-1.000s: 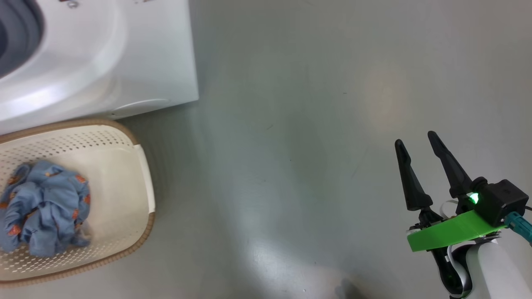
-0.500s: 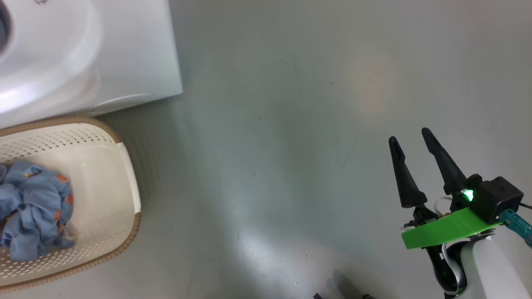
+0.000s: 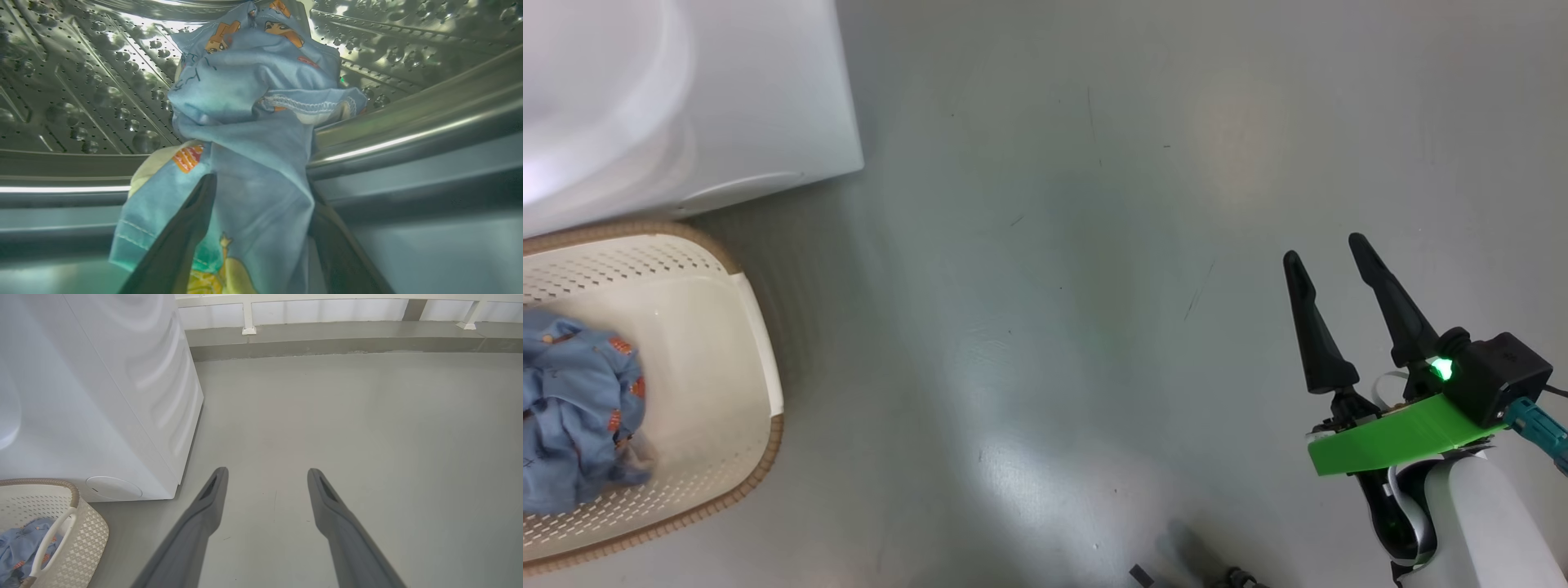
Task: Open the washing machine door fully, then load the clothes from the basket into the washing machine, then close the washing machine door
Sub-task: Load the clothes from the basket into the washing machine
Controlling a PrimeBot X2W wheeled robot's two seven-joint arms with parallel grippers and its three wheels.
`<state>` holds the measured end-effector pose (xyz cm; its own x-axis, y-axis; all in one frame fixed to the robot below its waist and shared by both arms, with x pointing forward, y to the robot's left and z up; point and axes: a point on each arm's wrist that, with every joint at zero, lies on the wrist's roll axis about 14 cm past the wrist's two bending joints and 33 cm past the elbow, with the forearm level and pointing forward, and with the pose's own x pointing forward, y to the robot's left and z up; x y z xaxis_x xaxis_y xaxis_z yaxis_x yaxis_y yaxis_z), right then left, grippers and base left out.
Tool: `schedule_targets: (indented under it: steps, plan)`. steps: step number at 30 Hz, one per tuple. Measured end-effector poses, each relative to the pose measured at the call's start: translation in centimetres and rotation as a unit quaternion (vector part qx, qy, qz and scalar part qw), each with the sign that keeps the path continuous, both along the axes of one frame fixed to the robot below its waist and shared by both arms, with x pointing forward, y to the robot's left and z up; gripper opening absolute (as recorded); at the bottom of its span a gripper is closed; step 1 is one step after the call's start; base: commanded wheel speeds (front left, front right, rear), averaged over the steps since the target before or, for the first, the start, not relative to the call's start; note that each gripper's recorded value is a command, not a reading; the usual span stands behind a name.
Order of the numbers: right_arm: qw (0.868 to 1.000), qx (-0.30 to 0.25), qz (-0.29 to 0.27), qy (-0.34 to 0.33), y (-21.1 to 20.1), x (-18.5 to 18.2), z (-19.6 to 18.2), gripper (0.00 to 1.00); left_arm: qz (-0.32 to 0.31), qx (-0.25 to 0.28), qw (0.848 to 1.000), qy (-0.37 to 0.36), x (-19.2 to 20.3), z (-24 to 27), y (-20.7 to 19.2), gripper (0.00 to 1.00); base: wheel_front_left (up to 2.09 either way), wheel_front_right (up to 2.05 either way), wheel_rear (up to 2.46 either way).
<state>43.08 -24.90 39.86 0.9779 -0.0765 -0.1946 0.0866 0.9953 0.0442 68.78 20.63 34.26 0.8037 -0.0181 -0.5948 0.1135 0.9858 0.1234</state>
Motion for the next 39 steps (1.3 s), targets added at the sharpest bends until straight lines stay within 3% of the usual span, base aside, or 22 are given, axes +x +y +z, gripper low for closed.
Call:
schedule_targets:
  steps: [1,8,21,39]
  plan:
    - [1.000,0.000,0.000,0.000,0.0,0.0,0.0,1.00,0.001,0.000,1.000,0.000,0.1,0.0,0.1,0.00,0.00,0.00,0.00]
    - [1.000,0.002,0.000,0.002,0.1,0.1,-0.3,1.00,0.005,0.002,1.000,-0.016,0.5,0.1,0.6,0.00,0.00,0.00,0.00]
    - [1.000,0.010,0.002,0.017,0.4,0.5,-1.8,1.00,0.044,-0.046,0.976,-0.206,6.2,8.0,1.5,0.00,0.00,0.00,0.00]
    - [0.999,0.005,0.005,0.049,0.2,1.1,-4.8,1.00,0.061,-0.045,0.977,-0.202,8.7,4.4,0.4,0.00,0.00,0.00,0.00]
